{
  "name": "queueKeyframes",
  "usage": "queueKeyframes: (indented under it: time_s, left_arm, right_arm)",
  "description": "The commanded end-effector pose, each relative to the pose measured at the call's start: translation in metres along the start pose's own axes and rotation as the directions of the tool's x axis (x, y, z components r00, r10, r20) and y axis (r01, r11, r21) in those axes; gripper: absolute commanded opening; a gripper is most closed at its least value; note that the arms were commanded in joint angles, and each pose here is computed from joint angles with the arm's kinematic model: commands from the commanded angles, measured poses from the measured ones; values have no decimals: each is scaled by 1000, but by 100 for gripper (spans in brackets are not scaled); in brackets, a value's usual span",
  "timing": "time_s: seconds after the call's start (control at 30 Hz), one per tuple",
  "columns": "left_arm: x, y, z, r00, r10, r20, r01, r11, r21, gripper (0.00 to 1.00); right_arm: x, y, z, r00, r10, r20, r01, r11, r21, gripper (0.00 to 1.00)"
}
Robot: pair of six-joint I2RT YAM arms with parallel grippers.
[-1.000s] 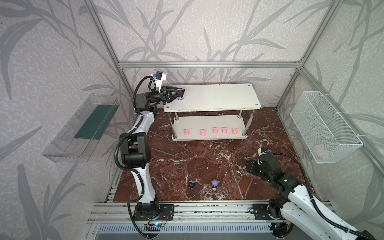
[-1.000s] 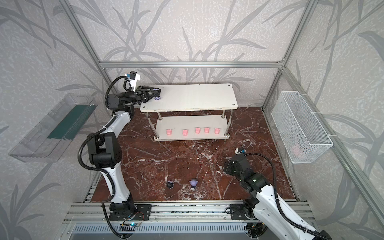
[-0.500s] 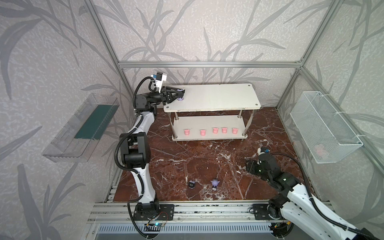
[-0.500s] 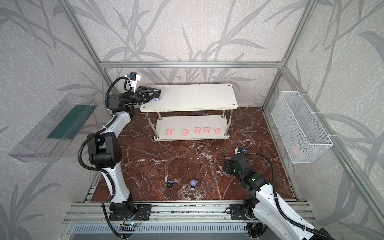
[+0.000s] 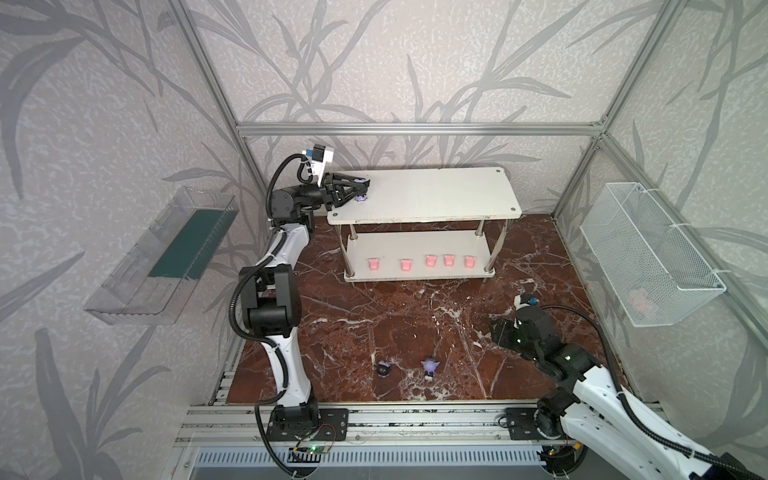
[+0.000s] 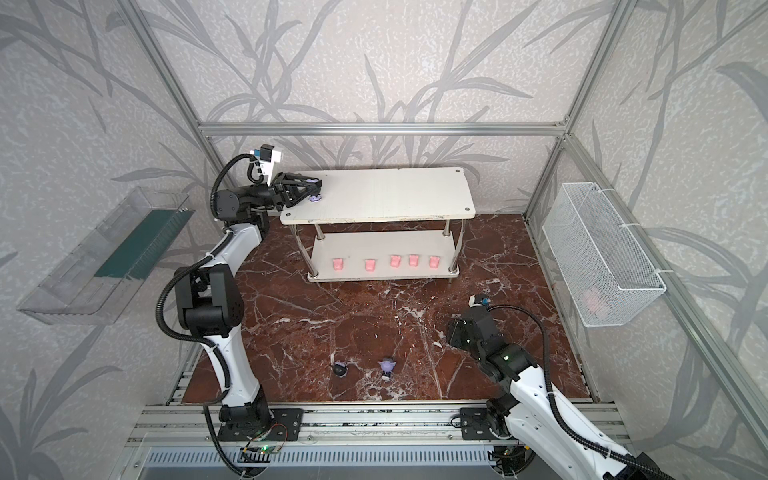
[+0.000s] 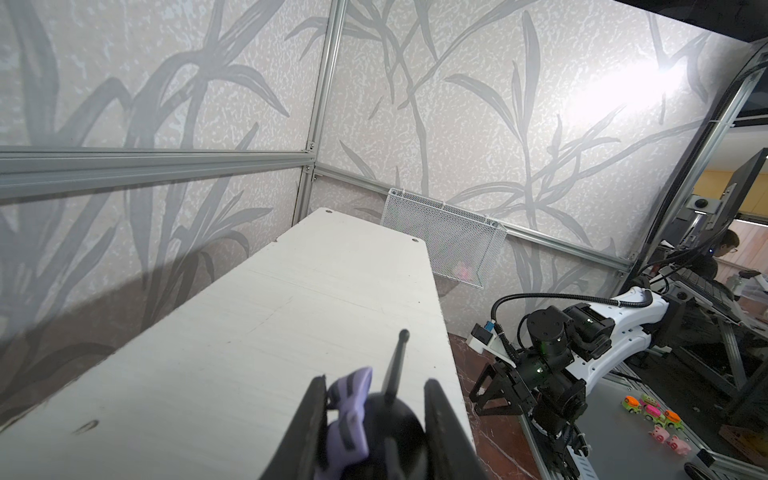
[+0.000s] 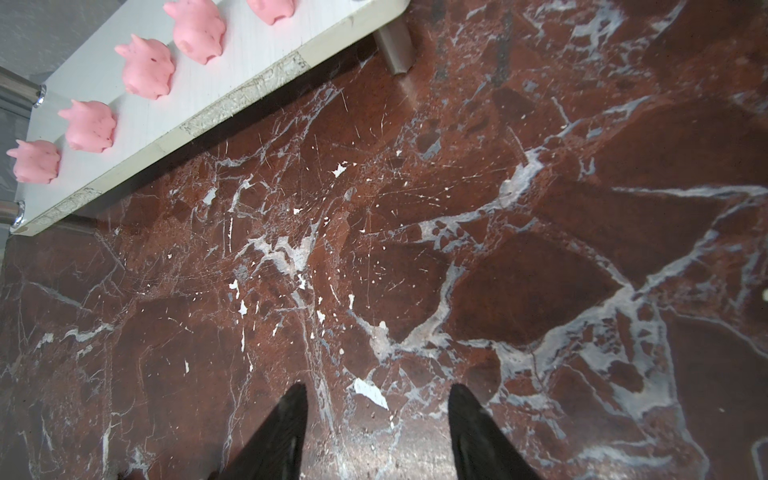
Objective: Place and organize the plastic toys onto the shelf
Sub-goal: 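Hold the figure above the top board's near corner with the left gripper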
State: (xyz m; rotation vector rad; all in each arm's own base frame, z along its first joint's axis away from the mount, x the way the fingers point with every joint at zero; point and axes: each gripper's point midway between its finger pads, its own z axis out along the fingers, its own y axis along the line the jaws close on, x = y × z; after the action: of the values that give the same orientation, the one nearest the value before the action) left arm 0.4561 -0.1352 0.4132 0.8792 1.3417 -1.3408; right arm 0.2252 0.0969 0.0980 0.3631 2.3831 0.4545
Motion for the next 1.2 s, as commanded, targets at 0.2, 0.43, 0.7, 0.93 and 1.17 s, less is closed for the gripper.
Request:
queueKeyframes:
  time_s: [0.2,0.43,0.7,0.93,1.17]
  left_arm:
    - [8,-8,0,999,-19,-40,20,1000,16,32]
    - [8,-7,-1,999,-19,-39,19,1000,13,36]
    - [8,-6,-3,999,-18,-40,18,1000,10,38]
    - [6,-8,-2,999,-18,-41,18,1000,11,41]
    - [3,-11,-3,999,-6,-39,6,1000,11,43]
  right_arm:
    - [-9,6,-4,1000,10,20,-9,1000,-12,56]
    - [-9,7,-3,1000,8,16,-7,1000,-11,56]
    - [-9,7,-2,1000,10,15,-10,1000,-9,56]
    - [-8,6,-1,1000,12,12,-12,1000,-7,56]
    - [-7,7,1,1000,13,8,-13,1000,-10,56]
